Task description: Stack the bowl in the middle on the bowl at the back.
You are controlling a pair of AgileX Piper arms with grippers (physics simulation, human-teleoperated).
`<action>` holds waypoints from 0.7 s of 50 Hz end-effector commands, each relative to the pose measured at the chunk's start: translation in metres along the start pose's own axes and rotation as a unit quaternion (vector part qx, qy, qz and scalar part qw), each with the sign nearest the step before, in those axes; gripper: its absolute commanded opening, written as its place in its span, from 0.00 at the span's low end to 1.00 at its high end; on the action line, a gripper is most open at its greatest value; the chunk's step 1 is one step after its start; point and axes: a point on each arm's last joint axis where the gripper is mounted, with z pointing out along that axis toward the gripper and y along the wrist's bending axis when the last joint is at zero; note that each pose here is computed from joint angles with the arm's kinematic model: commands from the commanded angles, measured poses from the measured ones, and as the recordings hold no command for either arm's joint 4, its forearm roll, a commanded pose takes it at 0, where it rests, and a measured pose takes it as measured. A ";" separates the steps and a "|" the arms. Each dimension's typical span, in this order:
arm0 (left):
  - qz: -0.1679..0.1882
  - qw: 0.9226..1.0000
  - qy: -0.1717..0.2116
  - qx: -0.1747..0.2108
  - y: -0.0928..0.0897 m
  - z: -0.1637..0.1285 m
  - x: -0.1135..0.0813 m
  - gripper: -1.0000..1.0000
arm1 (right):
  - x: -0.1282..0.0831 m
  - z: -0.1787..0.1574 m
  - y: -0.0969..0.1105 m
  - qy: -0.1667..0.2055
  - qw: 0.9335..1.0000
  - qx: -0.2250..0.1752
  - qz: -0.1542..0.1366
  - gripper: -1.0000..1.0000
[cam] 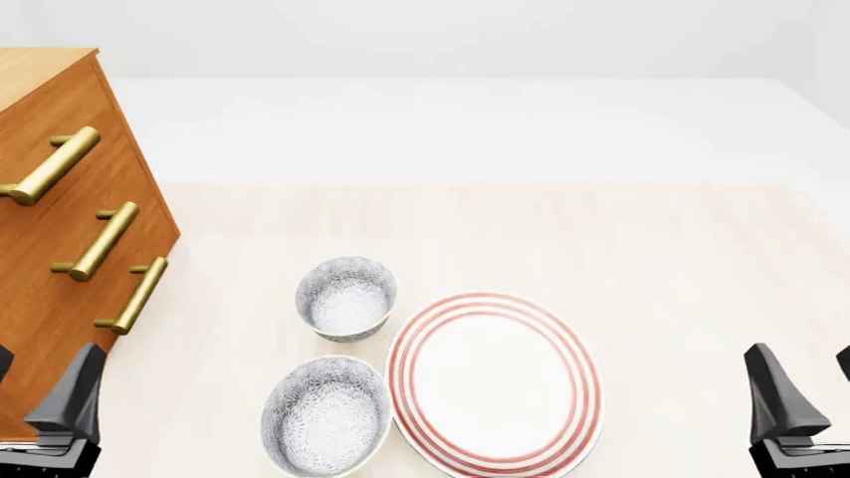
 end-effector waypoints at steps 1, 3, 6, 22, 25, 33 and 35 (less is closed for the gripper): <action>0.004 1.000 0.003 0.000 0.000 0.001 0.000 1.00 | 0.000 0.000 0.000 0.001 1.000 0.000 0.001 1.00; 0.005 1.000 0.004 0.000 0.000 0.001 0.000 1.00 | 0.000 0.000 0.000 0.001 1.000 0.000 0.001 1.00; 0.006 1.000 0.004 0.000 0.000 0.001 0.000 1.00 | 0.000 0.000 0.000 0.001 1.000 0.000 0.002 1.00; -0.006 1.000 0.006 0.006 -0.001 0.003 -0.012 1.00 | 0.000 0.001 -0.001 0.002 1.000 0.006 0.008 1.00; -0.006 1.000 0.005 0.009 -0.001 0.003 -0.017 1.00 | 0.000 0.001 -0.001 0.002 1.000 0.006 0.009 1.00; 0.004 0.999 0.007 0.051 -0.005 0.001 -0.051 1.00 | 0.000 0.001 -0.001 0.003 1.000 0.006 0.012 1.00; -0.009 0.997 0.021 0.071 -0.008 0.005 -0.063 1.00 | 0.000 0.001 -0.001 0.003 1.000 0.007 0.013 1.00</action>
